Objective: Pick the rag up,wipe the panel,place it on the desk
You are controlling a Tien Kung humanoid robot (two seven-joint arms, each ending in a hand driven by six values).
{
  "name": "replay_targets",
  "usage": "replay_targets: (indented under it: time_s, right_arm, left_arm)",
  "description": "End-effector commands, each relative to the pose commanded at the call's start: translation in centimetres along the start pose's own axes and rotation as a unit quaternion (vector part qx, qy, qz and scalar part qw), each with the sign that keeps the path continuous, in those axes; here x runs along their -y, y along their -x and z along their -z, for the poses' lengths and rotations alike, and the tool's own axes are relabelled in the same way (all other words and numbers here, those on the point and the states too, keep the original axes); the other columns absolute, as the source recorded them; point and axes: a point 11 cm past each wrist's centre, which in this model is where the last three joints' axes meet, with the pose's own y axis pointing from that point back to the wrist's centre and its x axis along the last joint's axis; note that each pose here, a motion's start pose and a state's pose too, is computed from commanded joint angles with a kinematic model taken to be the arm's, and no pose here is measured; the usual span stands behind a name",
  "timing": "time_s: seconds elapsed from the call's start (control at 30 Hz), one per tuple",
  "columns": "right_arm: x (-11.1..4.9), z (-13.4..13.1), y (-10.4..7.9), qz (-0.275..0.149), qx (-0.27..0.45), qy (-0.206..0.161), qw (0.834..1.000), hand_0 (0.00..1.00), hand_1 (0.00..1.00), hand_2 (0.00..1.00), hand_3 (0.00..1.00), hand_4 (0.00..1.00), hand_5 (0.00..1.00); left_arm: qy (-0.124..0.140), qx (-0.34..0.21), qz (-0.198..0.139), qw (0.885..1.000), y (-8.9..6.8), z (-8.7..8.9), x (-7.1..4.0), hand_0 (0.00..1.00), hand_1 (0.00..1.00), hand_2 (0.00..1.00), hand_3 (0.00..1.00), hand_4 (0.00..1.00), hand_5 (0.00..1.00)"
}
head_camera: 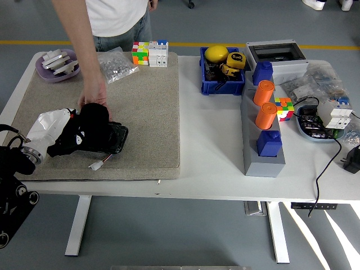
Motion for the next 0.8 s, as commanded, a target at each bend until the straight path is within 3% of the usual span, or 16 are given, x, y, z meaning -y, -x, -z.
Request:
replay_targets:
  time_s: [0.2,0.6,0.8]
  right_arm:
    - [0.0,0.1,0.0,0.000,0.000,-0.001,1.000,0.728,0.643,0.676,0.627,0.998,0.526]
    - [0.0,0.2,-0.1,-0.001,-0.001,-0.001,1.000,0.729,0.643,0.676,0.628,0.998,0.528]
    - [0.0,0.1,0.0,0.000,-0.001,-0.001,1.000,0.729,0.643,0.676,0.628,0.998,0.529]
  left_arm:
    - [0.024,0.003,0.020,1.000,1.4,-1.9,0.0,0.294,0.286,0.511,0.448,0.036,0.002]
    - [0.066,-0.005,0.022,0.998,2.1,-5.9,0.5,0.294,0.285,0.511,0.450,0.053,0.002]
    - [0.066,-0.007,0.020,0.998,2.2,-6.1,0.6,0.294,0.285,0.511,0.449,0.054,0.002]
